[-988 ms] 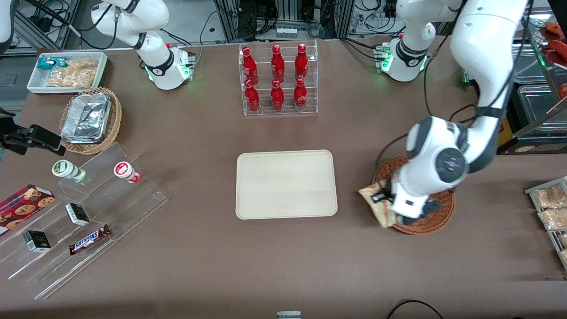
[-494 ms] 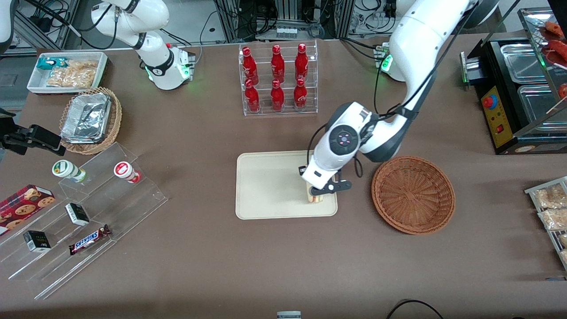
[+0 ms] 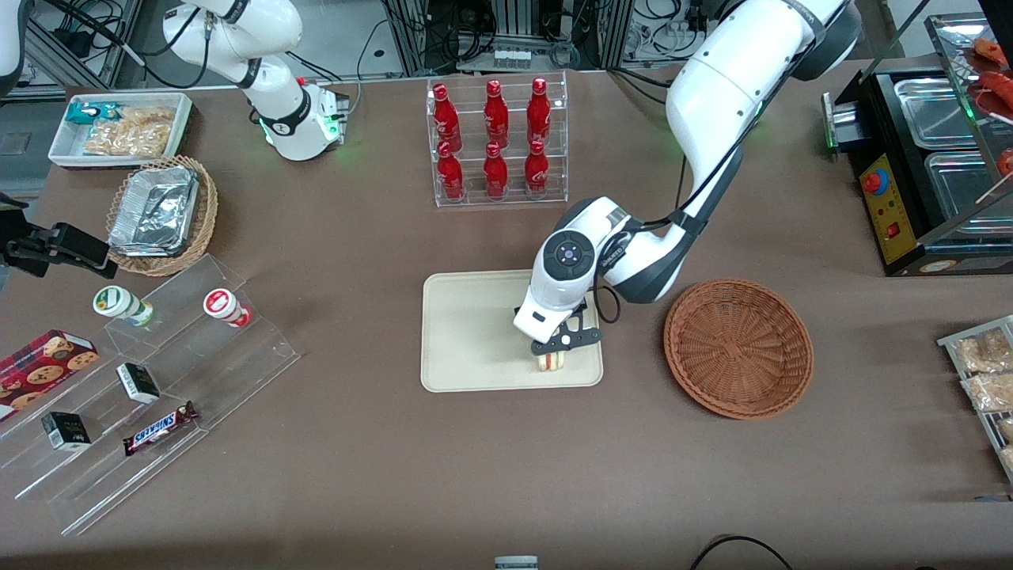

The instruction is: Place sandwich from basket to tray

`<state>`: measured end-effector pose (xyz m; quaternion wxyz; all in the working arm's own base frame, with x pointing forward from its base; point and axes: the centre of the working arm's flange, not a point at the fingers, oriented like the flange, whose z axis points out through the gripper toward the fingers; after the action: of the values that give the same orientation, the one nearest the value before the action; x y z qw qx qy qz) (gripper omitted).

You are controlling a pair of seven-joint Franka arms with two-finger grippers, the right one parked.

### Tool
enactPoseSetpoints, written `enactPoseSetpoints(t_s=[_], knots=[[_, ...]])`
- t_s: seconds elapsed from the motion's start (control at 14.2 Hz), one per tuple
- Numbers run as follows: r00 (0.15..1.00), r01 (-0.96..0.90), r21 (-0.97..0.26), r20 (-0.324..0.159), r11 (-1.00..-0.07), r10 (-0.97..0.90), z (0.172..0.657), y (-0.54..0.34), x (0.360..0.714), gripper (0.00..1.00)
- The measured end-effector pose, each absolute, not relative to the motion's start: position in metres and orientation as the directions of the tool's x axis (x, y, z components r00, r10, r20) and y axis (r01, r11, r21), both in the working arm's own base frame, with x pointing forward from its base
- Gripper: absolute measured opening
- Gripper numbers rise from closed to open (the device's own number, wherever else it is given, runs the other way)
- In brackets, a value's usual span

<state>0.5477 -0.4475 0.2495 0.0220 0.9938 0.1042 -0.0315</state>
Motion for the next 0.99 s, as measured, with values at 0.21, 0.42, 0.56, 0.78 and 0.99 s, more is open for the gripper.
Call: enactPoseSetpoints(t_s=[0.21, 0.42, 0.56, 0.78, 0.99], knots=[[0.976, 0.211, 0.043, -0.055, -0.977, 0.209, 0.252, -0.448, 0.553, 0.67], [0.983, 0.183, 0.031, 0.014, -0.983, 0.184, 0.265, -0.446, 0.564, 0.96], [0.982, 0.173, 0.022, 0.071, -0.985, 0.175, 0.284, -0.441, 0.574, 1.0], [0.972, 0.212, -0.042, 0.114, -0.976, 0.206, 0.335, -0.407, 0.592, 1.0], [0.974, 0.209, -0.114, 0.113, -0.971, 0.196, 0.406, -0.349, 0.604, 1.0]])
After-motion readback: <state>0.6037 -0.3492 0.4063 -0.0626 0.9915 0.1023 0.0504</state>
